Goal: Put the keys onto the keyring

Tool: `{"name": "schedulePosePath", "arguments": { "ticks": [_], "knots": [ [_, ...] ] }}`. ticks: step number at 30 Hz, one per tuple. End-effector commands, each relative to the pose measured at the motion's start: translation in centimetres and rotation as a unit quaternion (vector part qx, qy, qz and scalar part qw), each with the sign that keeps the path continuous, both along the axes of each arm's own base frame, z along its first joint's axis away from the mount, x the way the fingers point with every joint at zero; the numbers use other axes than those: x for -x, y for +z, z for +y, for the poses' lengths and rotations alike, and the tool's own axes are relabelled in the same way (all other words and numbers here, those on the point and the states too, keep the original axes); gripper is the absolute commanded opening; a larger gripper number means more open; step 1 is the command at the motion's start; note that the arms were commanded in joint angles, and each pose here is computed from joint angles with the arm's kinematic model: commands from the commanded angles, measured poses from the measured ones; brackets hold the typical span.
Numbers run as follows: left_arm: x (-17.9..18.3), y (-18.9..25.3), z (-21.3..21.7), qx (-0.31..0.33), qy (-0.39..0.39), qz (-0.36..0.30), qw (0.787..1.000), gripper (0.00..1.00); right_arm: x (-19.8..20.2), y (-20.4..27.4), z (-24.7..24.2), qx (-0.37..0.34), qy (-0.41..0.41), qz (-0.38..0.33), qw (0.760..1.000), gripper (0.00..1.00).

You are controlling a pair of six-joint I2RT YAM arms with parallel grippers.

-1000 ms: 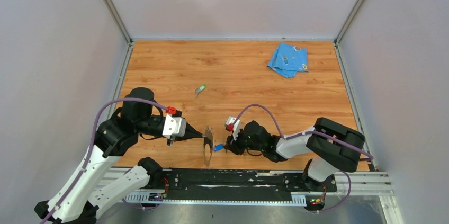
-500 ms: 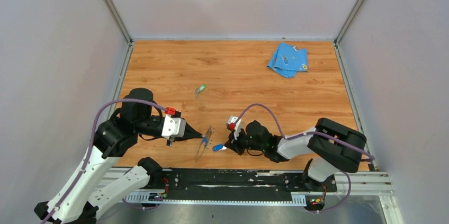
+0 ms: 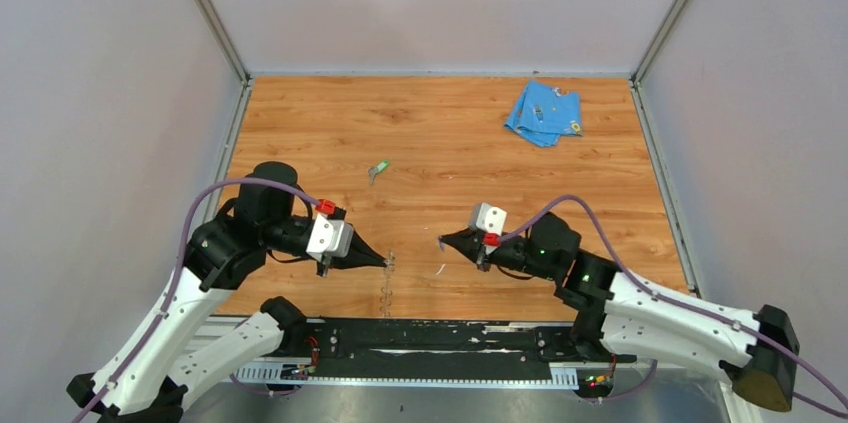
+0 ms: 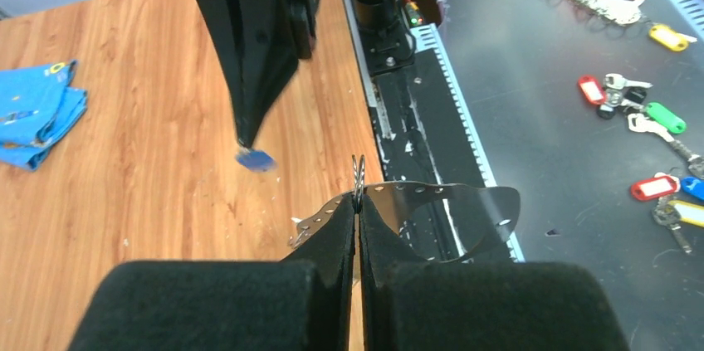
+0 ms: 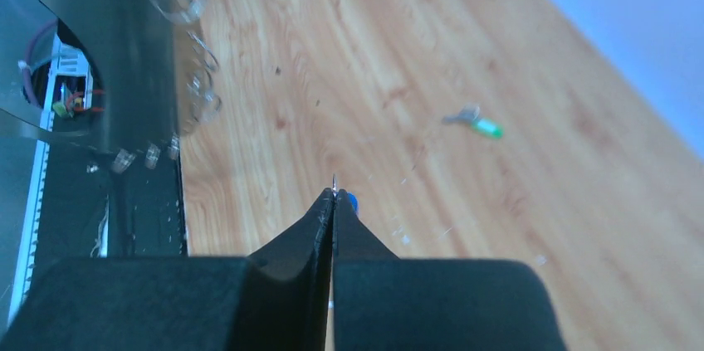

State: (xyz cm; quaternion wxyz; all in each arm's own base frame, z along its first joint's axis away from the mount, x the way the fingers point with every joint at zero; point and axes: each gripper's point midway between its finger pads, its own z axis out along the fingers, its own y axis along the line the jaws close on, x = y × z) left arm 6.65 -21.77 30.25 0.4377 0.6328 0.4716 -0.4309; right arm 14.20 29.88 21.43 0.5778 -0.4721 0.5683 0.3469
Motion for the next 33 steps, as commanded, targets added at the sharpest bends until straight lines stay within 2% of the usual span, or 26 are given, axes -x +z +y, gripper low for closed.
{"name": "schedulePosePath", "arguments": {
  "ticks": [1,6,12,20,27,33],
  "knots": [
    [1.1,0.4,-0.5,0.012,-0.043,0.031,0.999,0.0,1.6,3.4,-1.7,0.059,0.048,-0.104,0.992,0.0],
    [1.2,0.6,-1.2,0.016,-0.075,0.057,0.995,0.0,2.8,7.8,-1.2,0.098,0.104,-0.182,0.973,0.0],
    [0.7,1.8,-1.7,0.032,-0.094,0.026,0.995,0.0,4.7,11.1,-0.2,0.119,0.167,-0.265,0.942,0.0],
    [0.2,2.8,-1.8,0.056,-0.101,-0.054,0.992,0.0,6.2,13.4,0.0,0.123,0.216,-0.323,0.913,0.0],
    [-0.2,3.0,-2.3,0.054,-0.102,-0.032,0.993,0.0,7.6,14.0,0.8,0.119,0.241,-0.37,0.889,0.0],
    [-0.4,3.4,-2.5,0.053,-0.097,-0.018,0.994,0.0,8.4,14.4,1.6,0.107,0.243,-0.377,0.887,0.0]
  ]
}}
